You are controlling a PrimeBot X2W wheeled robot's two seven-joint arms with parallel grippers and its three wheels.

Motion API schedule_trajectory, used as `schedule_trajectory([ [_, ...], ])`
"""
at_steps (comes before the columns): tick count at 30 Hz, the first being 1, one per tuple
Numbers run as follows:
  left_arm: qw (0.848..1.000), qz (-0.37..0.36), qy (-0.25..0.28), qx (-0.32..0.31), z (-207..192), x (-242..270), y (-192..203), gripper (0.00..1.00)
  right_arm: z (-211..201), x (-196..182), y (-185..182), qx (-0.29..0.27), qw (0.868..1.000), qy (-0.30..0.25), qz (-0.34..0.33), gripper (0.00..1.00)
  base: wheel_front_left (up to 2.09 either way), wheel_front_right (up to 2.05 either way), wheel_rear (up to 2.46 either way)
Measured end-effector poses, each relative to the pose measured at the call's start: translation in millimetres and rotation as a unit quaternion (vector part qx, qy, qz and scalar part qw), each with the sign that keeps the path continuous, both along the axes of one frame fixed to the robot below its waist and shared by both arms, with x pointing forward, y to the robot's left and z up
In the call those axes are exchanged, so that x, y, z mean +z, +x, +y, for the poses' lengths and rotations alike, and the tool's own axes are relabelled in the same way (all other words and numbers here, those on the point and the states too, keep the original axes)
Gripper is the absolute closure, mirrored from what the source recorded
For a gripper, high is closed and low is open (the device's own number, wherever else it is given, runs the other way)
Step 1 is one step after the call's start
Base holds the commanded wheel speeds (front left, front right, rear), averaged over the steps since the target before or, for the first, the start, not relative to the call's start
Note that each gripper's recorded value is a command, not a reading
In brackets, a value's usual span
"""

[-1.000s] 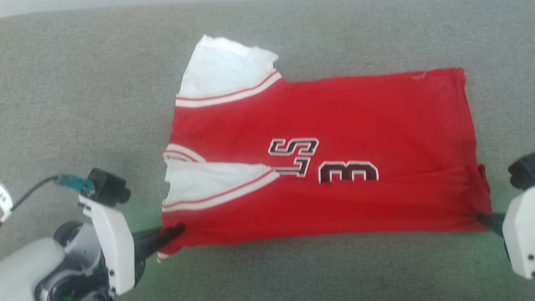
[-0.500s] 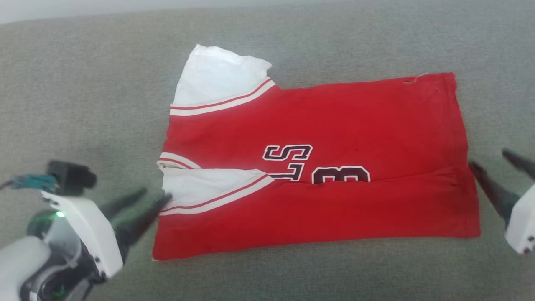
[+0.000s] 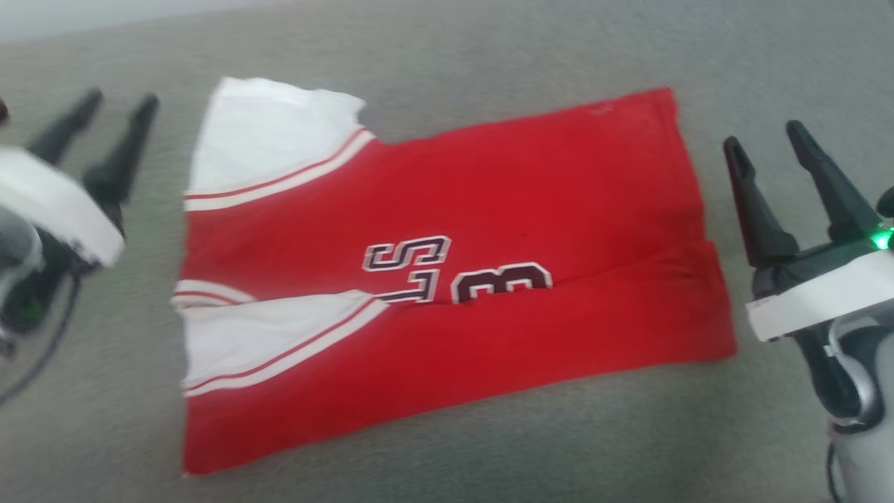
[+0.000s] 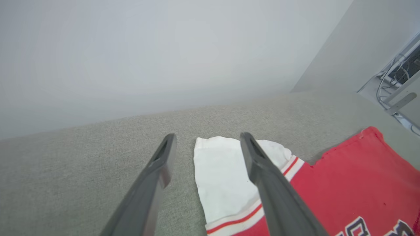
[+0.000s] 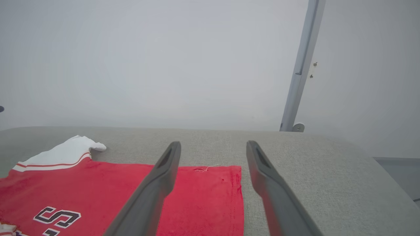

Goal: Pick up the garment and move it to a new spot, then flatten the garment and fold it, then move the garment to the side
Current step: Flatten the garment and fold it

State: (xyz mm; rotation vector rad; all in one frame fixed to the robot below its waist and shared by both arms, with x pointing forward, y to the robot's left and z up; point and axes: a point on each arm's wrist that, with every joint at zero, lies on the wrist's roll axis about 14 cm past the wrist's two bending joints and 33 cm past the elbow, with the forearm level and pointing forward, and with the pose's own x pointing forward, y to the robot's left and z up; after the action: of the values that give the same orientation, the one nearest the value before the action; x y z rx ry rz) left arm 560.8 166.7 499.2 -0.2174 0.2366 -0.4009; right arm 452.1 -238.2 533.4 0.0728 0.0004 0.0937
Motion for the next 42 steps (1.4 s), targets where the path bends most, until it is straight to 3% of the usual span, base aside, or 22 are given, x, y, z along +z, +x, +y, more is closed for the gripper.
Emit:
schedule_trajectory([
  [3,1.0,0.012,0.02,-0.008,-11,-4,30,0.0,-7,-2,-4,-0.018,1.0,0.004,-0.009,0.0,0.0,0.0,0.0],
  [7,0.994,0.085,0.061,-0.037,-28,-29,57,0.0,-21,-11,-13,-0.045,0.999,0.002,0.001,0.0,0.0,0.0,0.0],
  [12,0.965,0.229,0.105,-0.073,-44,-74,66,0.0,-38,-23,-24,-0.072,0.997,-0.005,0.021,0.0,0.0,0.0,0.0],
  [16,0.937,0.317,0.112,-0.097,-55,-98,67,0.0,-43,-37,-28,-0.082,0.996,-0.005,0.045,0.0,0.0,0.0,0.0],
  [20,0.912,0.358,0.172,-0.101,-48,-119,77,0.0,-47,-54,-28,-0.088,0.993,-0.007,0.071,0.0,0.0,0.0,0.0],
  [22,0.907,0.373,0.163,-0.105,-51,-125,79,0.51,-47,-59,-25,-0.088,0.993,-0.008,0.077,0.0,0.0,0.0,0.0],
  [23,0.905,0.38,0.155,-0.109,-54,-126,79,0.58,-47,-60,-22,-0.085,0.993,-0.009,0.078,0.0,0.0,0.0,0.0],
  [25,0.9,0.391,0.151,-0.12,-56,-129,77,1.0,-44,-63,-17,-0.076,0.993,-0.013,0.086,0.0,0.0,0.0,0.0],
  [32,0.902,0.39,0.126,-0.138,-65,-129,73,1.0,-32,-71,25,-0.014,0.987,-0.049,0.152,0.0,0.0,0.0,0.0],
  [39,0.907,0.375,0.122,-0.151,-70,-125,69,1.0,-37,-92,70,0.02,0.956,-0.075,0.284,0.0,0.0,0.0,0.0],
  [42,0.91,0.367,0.108,-0.16,-76,-122,65,1.0,-35,-113,75,0.032,0.929,-0.071,0.362,0.0,0.0,0.0,0.0],
])
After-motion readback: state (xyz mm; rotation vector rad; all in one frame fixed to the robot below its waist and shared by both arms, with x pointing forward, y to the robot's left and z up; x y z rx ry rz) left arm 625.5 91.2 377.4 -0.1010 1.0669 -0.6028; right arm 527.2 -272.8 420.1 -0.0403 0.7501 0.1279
